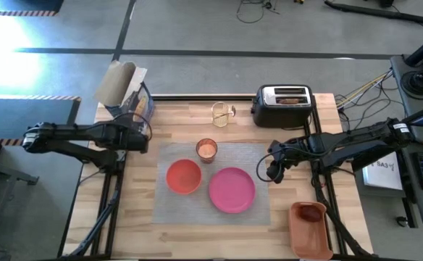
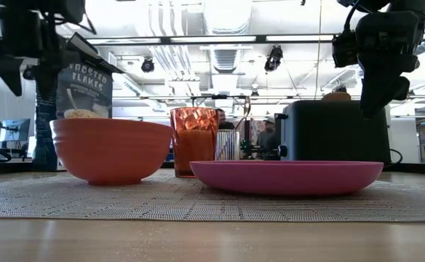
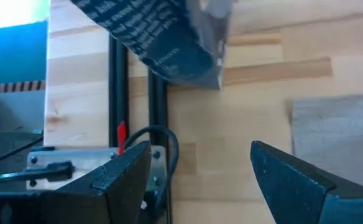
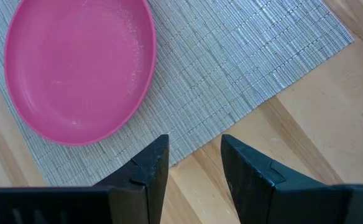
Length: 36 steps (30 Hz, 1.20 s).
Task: Arrange a breakfast setting
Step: Pour the blue cereal into the orange bowl
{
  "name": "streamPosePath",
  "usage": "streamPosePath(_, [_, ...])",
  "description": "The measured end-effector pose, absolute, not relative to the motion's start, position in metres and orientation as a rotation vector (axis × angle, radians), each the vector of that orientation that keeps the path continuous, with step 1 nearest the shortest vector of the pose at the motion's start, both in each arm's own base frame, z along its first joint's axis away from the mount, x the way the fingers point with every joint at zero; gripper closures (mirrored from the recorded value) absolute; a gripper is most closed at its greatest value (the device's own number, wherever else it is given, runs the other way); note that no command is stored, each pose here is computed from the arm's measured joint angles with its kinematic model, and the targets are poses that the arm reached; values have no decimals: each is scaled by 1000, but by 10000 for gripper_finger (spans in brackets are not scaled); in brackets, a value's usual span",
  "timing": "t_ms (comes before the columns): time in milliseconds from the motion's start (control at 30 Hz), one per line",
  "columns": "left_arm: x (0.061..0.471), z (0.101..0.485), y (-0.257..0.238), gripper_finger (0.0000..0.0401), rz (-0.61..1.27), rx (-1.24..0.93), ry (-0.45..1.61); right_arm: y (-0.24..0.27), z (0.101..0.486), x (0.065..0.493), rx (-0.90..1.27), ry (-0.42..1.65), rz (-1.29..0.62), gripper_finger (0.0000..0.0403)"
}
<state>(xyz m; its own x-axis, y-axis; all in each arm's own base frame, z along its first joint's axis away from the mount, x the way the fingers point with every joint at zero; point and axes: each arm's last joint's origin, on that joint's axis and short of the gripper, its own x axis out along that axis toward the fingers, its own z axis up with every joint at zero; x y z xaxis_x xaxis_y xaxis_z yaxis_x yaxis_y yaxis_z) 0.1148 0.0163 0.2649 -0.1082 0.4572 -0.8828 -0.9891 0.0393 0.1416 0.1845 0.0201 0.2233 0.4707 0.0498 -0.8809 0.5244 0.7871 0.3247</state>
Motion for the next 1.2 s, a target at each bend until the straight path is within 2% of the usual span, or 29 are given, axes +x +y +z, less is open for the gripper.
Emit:
streamPosePath(167, [105, 255, 17, 142, 1474, -738, 920, 20, 223, 184, 623, 1055, -315, 266])
streamPosePath(533, [102, 258, 23, 142, 1548, -708, 801, 20, 223, 184, 623, 1055, -315, 266])
streamPosePath(1200, [102, 260, 67, 142, 1550, -696, 821, 20, 223, 184, 623, 1055, -315, 266])
